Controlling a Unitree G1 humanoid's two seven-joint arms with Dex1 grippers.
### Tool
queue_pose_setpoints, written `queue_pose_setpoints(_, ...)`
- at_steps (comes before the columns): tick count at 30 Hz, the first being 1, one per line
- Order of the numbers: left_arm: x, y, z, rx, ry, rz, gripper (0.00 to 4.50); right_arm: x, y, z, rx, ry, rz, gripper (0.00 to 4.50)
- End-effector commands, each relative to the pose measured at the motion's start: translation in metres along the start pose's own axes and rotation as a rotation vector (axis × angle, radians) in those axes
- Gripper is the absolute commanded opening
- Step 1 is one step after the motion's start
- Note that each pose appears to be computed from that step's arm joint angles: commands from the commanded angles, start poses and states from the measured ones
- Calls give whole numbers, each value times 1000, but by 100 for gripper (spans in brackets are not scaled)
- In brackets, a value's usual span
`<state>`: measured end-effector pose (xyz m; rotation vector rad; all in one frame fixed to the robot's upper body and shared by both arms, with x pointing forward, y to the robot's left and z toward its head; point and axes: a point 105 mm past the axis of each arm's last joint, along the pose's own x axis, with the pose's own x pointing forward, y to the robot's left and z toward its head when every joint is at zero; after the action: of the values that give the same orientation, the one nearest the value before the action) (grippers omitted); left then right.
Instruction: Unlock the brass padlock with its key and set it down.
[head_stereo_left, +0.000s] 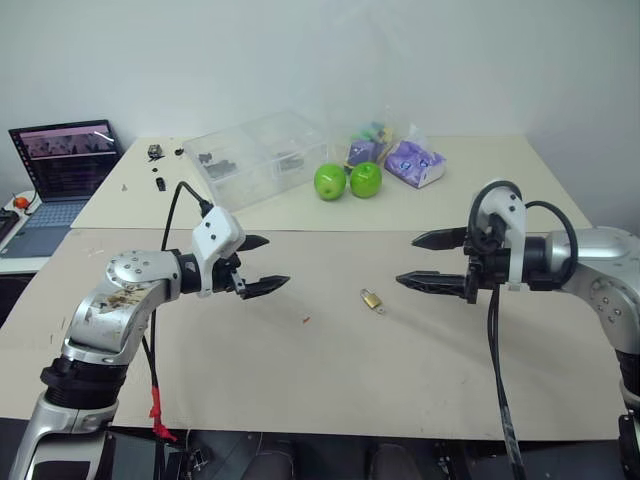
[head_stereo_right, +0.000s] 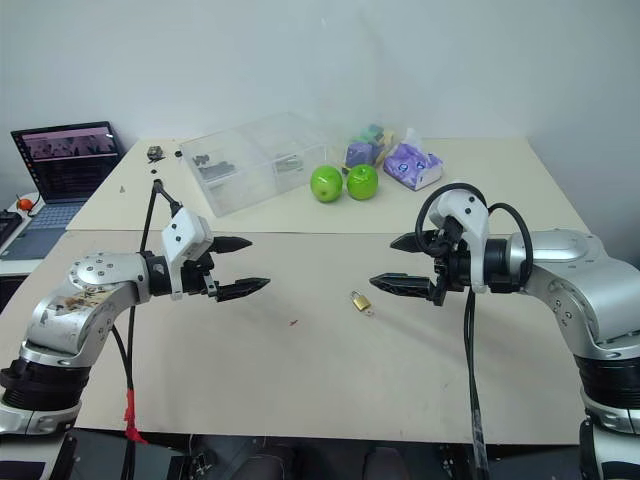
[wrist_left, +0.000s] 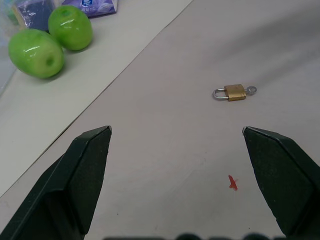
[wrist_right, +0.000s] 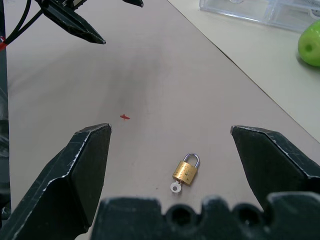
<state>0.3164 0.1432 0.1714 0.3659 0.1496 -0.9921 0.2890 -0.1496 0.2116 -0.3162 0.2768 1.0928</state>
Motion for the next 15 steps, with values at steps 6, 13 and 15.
queue_pose_setpoints(6,-1,8,47,123,-108,-6,448,-1,7,13,-92,-14,2,450)
queue_pose_setpoints(13,14,40,63,104,-101,105,448,21,-9,-4,-164,48,-163,450)
queue_pose_setpoints(15,16,45,72,121,-117,115,448,34,-11,-12,-136,55,-197,450)
